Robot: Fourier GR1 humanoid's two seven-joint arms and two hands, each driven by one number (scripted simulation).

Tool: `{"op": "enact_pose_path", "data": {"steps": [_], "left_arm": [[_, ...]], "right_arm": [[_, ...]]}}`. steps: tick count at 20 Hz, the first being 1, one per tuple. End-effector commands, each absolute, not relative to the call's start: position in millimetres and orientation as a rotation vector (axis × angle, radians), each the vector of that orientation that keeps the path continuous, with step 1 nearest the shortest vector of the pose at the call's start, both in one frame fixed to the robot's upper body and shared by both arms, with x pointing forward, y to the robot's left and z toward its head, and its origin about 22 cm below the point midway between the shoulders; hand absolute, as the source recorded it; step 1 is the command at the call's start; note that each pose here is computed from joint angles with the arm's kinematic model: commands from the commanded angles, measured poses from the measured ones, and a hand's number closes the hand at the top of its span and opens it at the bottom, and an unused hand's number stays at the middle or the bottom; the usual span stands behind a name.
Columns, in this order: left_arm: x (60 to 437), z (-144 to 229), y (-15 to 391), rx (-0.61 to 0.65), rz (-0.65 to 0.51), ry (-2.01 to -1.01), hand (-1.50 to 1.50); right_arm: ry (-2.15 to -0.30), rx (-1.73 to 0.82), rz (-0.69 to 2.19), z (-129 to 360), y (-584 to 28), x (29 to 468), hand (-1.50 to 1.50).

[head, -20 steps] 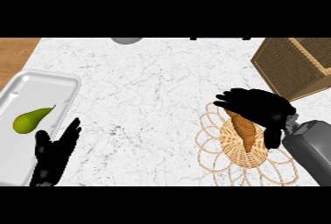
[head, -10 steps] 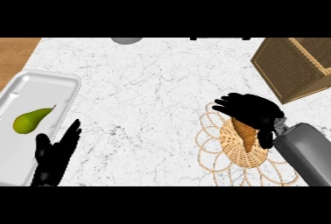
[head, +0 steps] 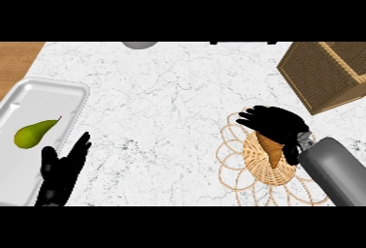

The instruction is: Pick the croissant from the placemat and place it in the basket

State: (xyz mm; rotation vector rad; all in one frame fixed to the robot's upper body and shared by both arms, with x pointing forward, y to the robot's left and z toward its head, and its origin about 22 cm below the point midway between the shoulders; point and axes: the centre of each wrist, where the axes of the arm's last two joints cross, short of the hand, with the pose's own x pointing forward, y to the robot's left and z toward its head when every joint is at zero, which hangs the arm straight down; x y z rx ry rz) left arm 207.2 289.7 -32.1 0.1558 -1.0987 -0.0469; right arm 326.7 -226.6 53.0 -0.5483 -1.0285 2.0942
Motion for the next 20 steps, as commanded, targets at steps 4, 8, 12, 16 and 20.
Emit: {"op": "enact_pose_path", "data": {"steps": [4,8,12,16,20], "left_arm": [[214,-45,299,0.169,-0.026,-1.014,0.00],[196,-44,300,0.139,-0.026,-1.016,0.00],[188,-52,280,0.165,-0.043,-1.002,0.00],[207,-45,299,0.152,-0.041,-1.003,0.00],[197,-53,302,0.162,-0.028,-1.001,0.00]], "right_arm": [[-1.049,-0.542,2.092,25,-215,322,-1.50],[-1.038,-0.550,2.087,26,-235,327,-1.50],[-1.094,-0.548,2.190,29,-230,334,1.50],[-1.146,-0.627,2.234,27,-225,333,1.50],[-1.161,-0.622,2.247,22,-236,330,1.50]]}}
